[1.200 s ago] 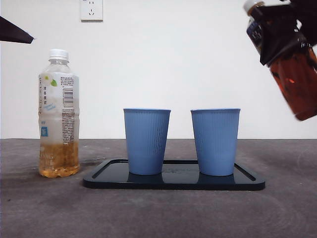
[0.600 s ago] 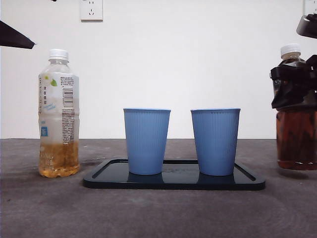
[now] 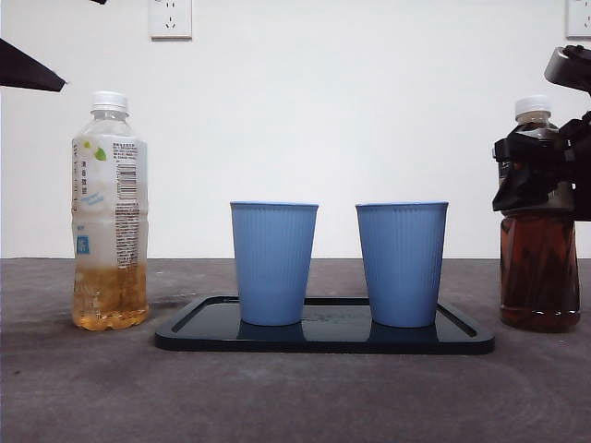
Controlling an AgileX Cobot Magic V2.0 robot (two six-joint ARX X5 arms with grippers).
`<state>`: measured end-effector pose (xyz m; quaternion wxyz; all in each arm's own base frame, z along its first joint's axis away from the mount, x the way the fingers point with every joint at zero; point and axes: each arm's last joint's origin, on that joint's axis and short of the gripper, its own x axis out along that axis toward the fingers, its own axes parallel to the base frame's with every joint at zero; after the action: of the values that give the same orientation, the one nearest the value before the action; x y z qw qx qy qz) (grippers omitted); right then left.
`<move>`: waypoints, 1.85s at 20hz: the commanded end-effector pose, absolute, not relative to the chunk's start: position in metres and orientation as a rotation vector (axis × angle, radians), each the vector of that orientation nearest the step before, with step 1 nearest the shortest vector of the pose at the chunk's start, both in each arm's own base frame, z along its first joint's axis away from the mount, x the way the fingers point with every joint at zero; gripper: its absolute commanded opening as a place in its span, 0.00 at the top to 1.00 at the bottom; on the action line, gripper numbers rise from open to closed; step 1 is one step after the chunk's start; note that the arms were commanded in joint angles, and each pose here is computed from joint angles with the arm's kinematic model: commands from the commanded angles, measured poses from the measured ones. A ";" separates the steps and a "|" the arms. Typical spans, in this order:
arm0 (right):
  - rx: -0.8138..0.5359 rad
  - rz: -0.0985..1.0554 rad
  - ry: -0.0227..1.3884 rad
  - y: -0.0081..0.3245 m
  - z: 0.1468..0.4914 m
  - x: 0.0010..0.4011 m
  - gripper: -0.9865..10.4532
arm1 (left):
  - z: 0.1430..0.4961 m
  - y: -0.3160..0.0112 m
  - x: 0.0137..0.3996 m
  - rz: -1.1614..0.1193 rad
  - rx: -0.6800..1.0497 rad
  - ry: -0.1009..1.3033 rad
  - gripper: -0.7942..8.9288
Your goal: Pour the drink into the cup
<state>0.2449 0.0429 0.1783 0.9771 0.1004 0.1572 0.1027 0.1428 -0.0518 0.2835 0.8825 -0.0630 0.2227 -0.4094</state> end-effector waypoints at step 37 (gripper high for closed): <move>0.300 0.301 0.523 0.020 0.322 0.083 0.52 | 0.182 -0.074 0.241 -0.408 -0.009 0.333 0.40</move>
<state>0.0838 0.0201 0.3159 0.9422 0.1431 0.2664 0.1440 0.2395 -0.0724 0.1843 0.9659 -0.0087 0.1651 -0.1990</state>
